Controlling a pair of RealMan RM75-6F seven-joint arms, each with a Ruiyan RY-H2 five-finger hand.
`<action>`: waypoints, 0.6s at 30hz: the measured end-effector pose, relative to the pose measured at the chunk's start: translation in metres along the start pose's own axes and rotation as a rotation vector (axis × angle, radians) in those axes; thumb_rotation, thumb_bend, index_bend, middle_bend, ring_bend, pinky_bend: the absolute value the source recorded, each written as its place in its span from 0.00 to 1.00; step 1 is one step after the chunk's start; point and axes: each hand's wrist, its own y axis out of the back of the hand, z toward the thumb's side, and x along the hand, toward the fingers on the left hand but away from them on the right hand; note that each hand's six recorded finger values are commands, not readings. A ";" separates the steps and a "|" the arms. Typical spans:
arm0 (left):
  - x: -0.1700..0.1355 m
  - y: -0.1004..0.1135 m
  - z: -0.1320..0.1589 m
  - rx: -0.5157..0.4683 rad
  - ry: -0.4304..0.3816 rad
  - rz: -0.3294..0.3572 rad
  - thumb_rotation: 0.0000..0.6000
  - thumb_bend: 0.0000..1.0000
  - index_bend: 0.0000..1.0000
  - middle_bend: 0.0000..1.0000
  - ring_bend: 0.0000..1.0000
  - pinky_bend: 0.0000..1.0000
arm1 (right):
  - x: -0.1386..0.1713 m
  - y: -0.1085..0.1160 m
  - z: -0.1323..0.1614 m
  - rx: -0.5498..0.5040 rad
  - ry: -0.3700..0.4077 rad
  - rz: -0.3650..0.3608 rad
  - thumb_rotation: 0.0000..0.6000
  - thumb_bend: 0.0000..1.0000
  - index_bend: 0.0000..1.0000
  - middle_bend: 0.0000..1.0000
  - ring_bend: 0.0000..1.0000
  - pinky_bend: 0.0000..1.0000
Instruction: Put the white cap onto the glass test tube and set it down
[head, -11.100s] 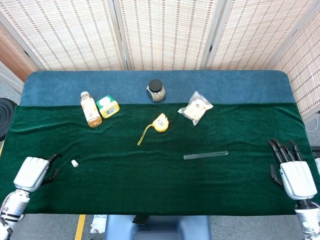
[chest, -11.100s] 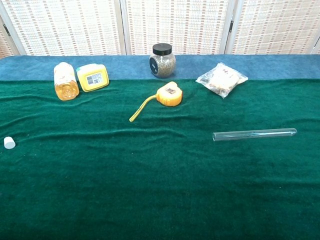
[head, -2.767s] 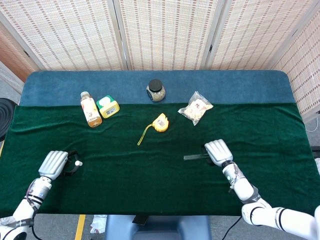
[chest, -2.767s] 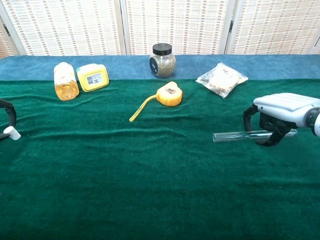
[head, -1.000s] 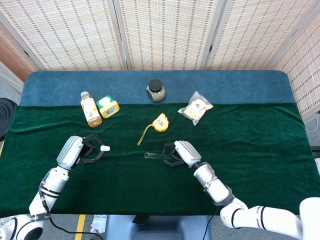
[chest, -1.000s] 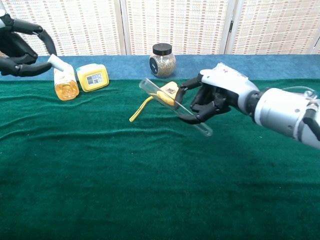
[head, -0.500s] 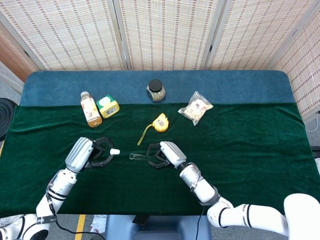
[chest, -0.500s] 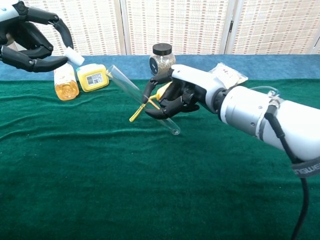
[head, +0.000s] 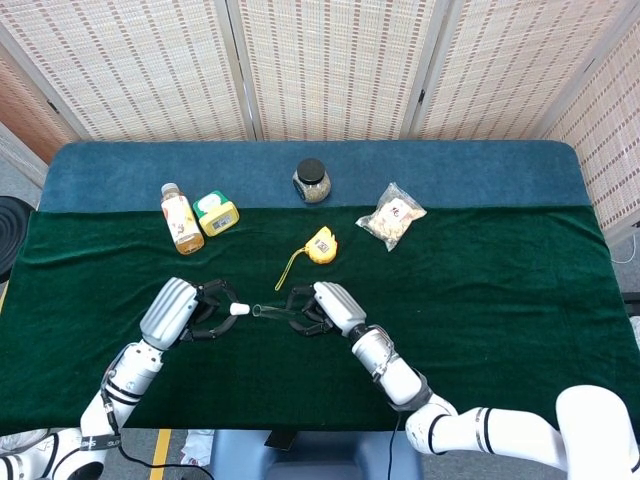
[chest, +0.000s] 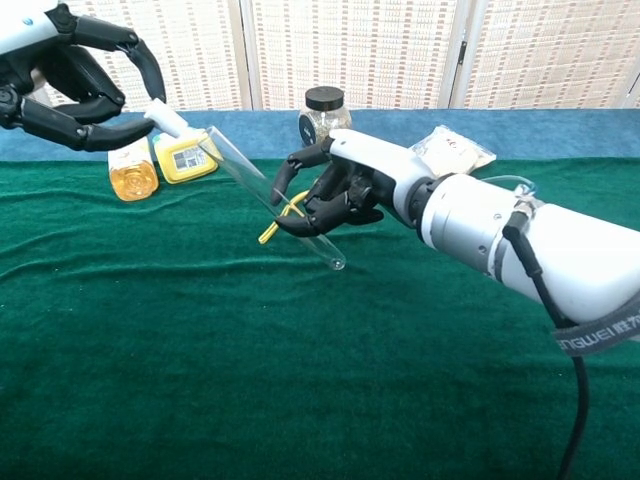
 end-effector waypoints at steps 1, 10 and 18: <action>0.000 0.000 0.000 0.002 0.000 0.001 1.00 0.44 0.62 1.00 0.90 0.86 | 0.000 -0.001 0.000 -0.001 0.000 0.001 1.00 0.79 0.85 1.00 1.00 1.00; 0.000 -0.002 -0.001 0.002 0.003 -0.002 1.00 0.44 0.63 1.00 0.90 0.86 | -0.003 -0.005 0.002 -0.005 -0.001 0.009 1.00 0.79 0.85 1.00 1.00 1.00; 0.001 -0.005 0.000 -0.002 -0.001 -0.009 1.00 0.44 0.63 1.00 0.90 0.86 | -0.005 -0.007 0.002 -0.008 -0.004 0.007 1.00 0.79 0.85 1.00 1.00 1.00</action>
